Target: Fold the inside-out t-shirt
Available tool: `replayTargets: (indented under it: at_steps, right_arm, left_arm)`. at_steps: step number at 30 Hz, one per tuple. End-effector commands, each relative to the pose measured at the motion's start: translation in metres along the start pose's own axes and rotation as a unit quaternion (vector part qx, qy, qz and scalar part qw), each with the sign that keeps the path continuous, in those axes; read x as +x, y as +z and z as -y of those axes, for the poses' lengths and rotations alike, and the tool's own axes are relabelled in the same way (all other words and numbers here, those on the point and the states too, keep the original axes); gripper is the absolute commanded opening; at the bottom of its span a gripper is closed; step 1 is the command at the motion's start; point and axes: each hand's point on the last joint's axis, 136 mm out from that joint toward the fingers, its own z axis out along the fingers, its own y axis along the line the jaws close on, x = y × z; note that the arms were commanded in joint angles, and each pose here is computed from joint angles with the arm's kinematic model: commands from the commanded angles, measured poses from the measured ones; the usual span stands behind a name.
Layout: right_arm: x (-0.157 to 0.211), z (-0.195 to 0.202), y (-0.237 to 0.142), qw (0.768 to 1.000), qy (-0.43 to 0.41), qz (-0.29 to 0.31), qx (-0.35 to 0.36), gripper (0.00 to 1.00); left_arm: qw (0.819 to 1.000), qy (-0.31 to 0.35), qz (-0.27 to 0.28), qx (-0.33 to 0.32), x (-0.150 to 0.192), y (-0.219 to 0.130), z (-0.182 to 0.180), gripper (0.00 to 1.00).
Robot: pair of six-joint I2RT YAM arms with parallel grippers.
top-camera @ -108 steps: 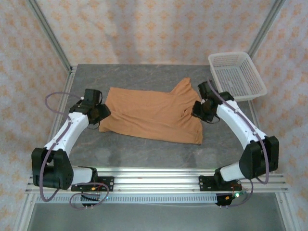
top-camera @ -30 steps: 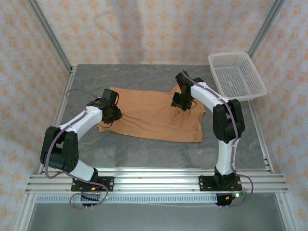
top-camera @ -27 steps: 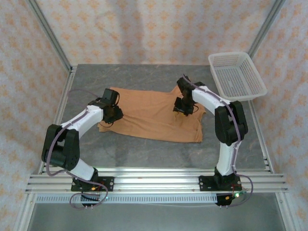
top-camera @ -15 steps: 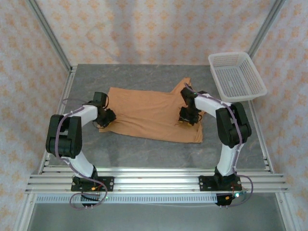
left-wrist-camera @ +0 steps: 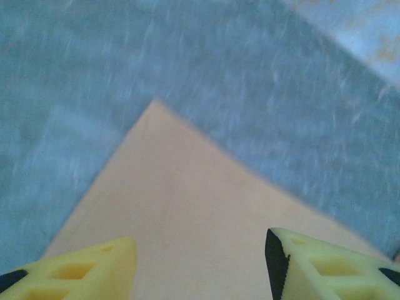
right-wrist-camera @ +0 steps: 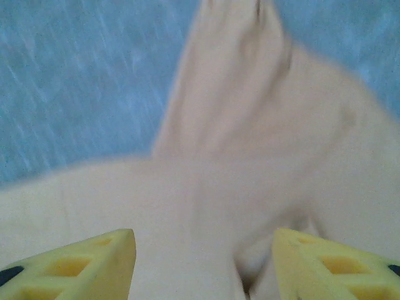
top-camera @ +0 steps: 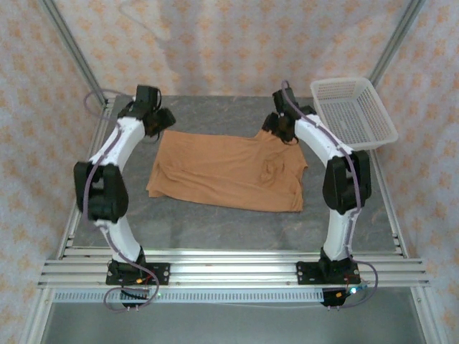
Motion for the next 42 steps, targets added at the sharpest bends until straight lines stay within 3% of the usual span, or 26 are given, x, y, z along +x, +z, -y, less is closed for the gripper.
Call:
replayTargets:
  at_steps: [1, 6, 12, 23, 28, 32, 35, 42]
  right_arm:
    - [-0.043, 0.028, 0.045, 0.997, 0.041, 0.045, 0.057, 0.59]
    - [-0.067, 0.030, 0.103, 0.996, 0.064, 0.015, 0.055, 0.59]
    - [-0.058, 0.016, 0.151, 0.998, 0.062, -0.021, 0.012, 0.59]
    - [-0.051, 0.015, 0.166, 0.998, 0.051, -0.030, -0.008, 0.51]
    - [-0.056, 0.016, 0.164, 0.998, 0.049, -0.030, -0.016, 0.31]
    - [-0.061, 0.015, 0.159, 0.998, 0.044, -0.030, -0.021, 0.09]
    - [-0.068, 0.010, 0.149, 0.999, 0.036, -0.025, -0.029, 0.00]
    - [-0.095, -0.016, 0.093, 0.997, 0.005, 0.004, -0.071, 0.00]
  left_arm:
    - [0.992, 0.050, -0.068, -0.096, 0.013, 0.046, -0.033, 0.56]
    - [0.991, 0.049, -0.079, -0.097, -0.002, 0.081, -0.033, 0.57]
    - [0.989, 0.047, -0.115, -0.085, 0.005, 0.114, -0.040, 0.58]
    - [0.985, 0.025, -0.158, -0.059, 0.027, 0.158, -0.040, 0.57]
    - [0.982, 0.008, -0.182, -0.041, 0.043, 0.172, -0.038, 0.45]
    - [0.981, 0.008, -0.190, -0.048, 0.048, 0.175, -0.042, 0.22]
    - [0.981, 0.007, -0.185, -0.050, 0.041, 0.171, -0.042, 0.01]
    - [0.988, -0.005, -0.149, -0.031, 0.011, 0.139, -0.026, 0.00]
